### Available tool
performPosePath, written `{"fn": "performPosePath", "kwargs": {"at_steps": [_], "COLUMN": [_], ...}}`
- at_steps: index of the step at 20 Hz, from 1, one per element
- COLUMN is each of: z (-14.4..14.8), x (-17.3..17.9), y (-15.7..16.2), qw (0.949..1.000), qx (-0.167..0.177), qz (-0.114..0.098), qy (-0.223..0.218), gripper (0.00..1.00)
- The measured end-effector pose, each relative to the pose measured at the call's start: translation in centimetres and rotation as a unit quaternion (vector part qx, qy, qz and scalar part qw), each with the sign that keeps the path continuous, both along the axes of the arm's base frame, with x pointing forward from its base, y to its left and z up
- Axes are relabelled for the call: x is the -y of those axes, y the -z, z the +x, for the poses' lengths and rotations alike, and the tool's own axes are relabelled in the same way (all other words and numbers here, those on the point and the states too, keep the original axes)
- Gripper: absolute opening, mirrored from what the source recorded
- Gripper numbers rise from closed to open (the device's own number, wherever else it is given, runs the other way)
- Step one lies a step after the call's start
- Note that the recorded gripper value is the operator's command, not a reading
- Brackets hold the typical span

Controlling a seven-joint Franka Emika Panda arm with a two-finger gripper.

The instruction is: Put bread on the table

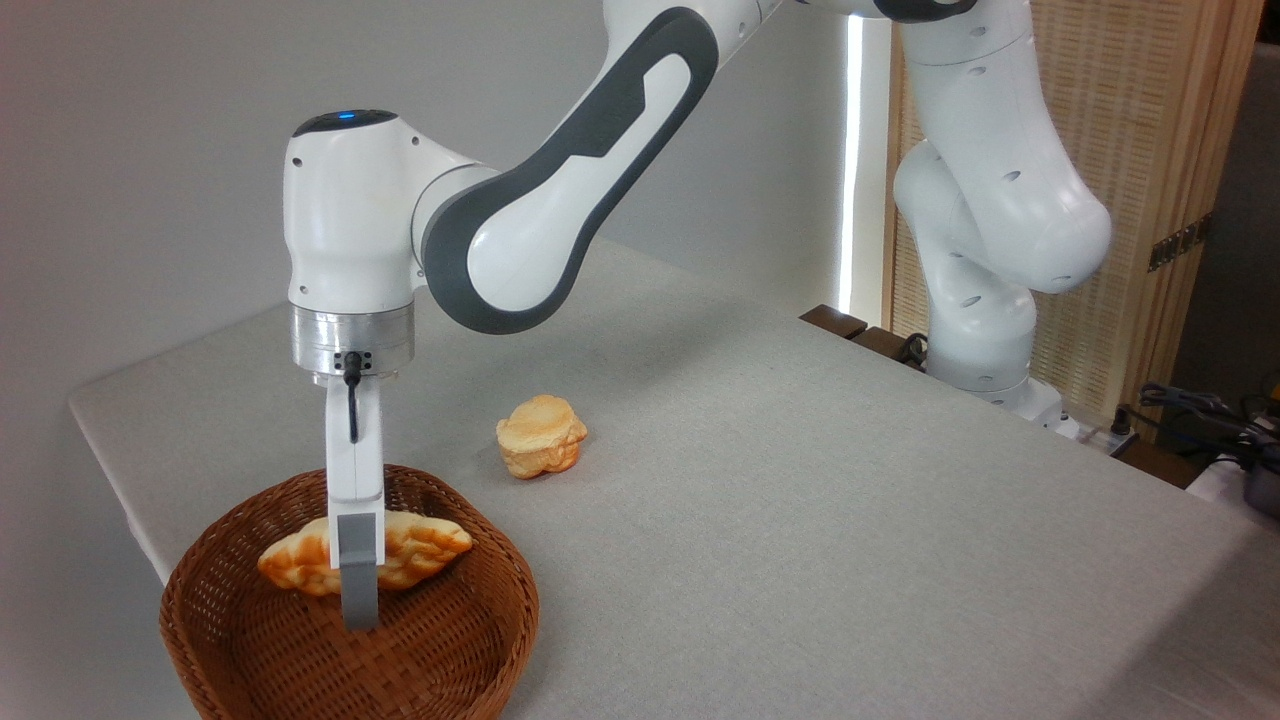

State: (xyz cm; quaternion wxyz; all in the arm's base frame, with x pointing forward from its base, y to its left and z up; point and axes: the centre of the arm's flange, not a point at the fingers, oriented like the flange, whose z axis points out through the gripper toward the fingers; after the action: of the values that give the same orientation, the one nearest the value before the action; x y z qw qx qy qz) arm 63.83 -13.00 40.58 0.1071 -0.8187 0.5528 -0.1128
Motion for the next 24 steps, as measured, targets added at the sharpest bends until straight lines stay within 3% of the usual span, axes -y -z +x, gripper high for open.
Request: {"fn": "performPosePath", "kwargs": {"at_steps": [10, 12, 15, 20, 24], "z": [-0.4, -0.4, -0.3, -1.0, -3.2], "x": [0.7, 0.7, 0.7, -1.1, -4.6], "y": [0.3, 0.2, -0.5, -4.8, -9.0], "qw": [0.9999, 0.9999, 0.9989, 0.9929, 0.9844], "qx": [-0.013, -0.014, -0.01, -0.007, -0.045], "qz": [0.002, -0.008, -0.029, -0.049, -0.07], "qy": [0.004, -0.005, -0.034, -0.108, -0.155], "gripper": [0.33, 0.4, 0.4, 0.4, 0.4]}}
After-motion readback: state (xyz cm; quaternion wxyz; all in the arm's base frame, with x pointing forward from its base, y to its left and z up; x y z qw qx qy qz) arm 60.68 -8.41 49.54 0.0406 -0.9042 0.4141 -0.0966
